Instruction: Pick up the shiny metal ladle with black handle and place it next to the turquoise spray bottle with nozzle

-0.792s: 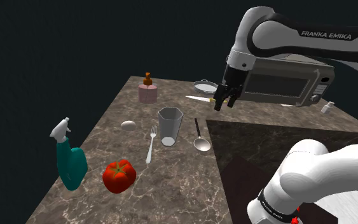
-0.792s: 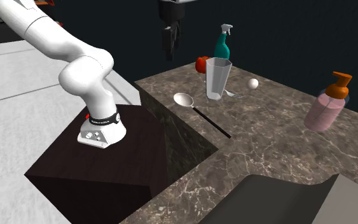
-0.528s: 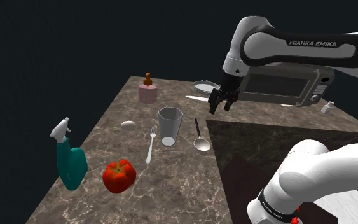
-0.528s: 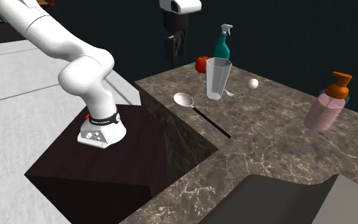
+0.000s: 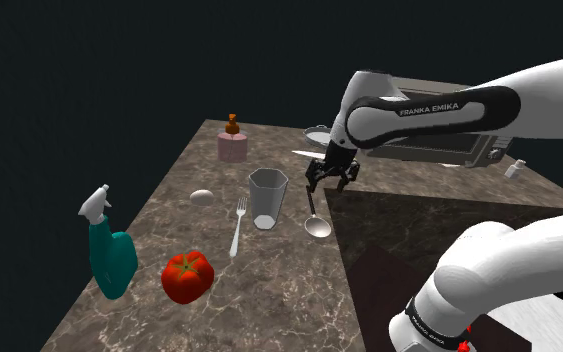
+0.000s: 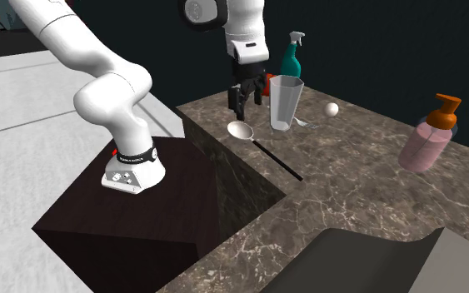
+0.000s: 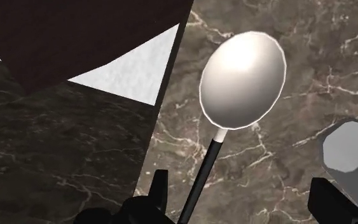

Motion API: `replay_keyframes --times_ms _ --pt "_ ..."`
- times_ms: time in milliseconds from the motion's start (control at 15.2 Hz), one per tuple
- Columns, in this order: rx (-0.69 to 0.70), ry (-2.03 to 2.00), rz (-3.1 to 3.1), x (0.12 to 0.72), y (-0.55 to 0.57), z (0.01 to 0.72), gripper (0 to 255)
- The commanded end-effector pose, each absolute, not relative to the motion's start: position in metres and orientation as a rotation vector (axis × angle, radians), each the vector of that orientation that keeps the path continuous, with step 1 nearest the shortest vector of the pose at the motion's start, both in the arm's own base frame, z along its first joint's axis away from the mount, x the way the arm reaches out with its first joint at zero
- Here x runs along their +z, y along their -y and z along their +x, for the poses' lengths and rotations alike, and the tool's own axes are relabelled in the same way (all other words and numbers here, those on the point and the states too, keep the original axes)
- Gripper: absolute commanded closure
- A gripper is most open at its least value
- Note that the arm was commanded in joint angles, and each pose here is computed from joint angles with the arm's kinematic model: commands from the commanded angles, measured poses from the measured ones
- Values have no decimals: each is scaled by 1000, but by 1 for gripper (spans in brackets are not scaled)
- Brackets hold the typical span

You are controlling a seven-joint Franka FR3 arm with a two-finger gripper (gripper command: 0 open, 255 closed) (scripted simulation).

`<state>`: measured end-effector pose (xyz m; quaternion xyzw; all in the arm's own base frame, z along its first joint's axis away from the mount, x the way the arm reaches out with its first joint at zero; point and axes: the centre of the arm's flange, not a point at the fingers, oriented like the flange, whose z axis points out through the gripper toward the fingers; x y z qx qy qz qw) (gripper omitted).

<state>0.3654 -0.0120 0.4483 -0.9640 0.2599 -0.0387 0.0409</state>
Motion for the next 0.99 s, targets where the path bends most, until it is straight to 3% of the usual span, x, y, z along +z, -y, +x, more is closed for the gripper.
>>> replay_keyframes --times_ms 0,330,924 --pt "-152 -927 -2923 425 15 376 0" --pt "-217 -1225 -2836 373 30 400 0" --pt "-217 -1225 -2836 333 31 406 0"
